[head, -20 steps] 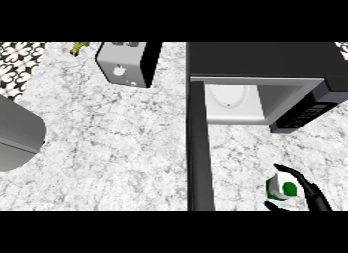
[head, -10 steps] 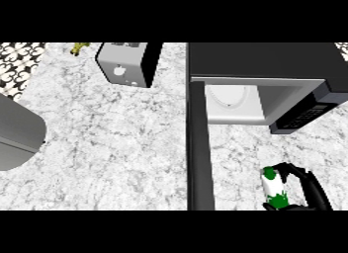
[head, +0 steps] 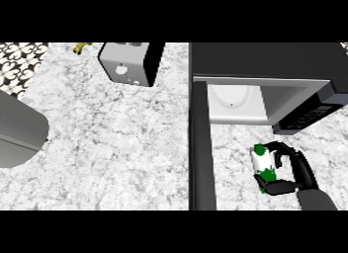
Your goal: Pick up the milk, place it into the microwave and close the microwave
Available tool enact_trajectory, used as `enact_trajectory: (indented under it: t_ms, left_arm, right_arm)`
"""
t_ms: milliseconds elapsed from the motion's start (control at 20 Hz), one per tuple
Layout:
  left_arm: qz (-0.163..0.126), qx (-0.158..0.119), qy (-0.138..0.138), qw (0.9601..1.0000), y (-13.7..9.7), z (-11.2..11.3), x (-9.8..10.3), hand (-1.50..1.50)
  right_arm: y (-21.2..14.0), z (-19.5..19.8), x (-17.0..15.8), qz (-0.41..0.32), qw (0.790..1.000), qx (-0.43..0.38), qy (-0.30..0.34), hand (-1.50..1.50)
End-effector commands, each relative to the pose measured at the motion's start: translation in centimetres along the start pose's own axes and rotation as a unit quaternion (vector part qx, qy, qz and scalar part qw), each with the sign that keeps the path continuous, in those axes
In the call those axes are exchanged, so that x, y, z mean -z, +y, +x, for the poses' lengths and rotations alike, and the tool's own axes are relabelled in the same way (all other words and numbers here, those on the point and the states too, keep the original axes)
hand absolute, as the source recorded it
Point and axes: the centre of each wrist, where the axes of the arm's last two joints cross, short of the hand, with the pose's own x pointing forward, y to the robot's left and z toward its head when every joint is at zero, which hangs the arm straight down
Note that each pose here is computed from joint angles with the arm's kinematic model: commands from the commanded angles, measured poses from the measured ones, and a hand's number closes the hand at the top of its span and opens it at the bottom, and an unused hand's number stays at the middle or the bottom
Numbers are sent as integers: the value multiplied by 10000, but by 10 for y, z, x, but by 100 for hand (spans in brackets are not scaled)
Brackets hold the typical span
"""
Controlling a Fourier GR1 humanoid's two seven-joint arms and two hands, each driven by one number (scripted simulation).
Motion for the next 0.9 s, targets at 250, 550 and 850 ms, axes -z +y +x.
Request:
enact_trajectory:
  t_ms: [250,550,850]
  left_arm:
    - [-22,-78,-14,10000,12,1,-19,-150]
    - [95,-22,-109,9999,7,5,3,-150]
    - [132,-47,-1,9999,11,0,1,-150]
  right_arm:
    - [22,13,21,165,9918,792,-985,150]
    - [32,48,60,202,9880,557,-1429,150]
    - [23,96,103,-331,9915,222,-1237,150]
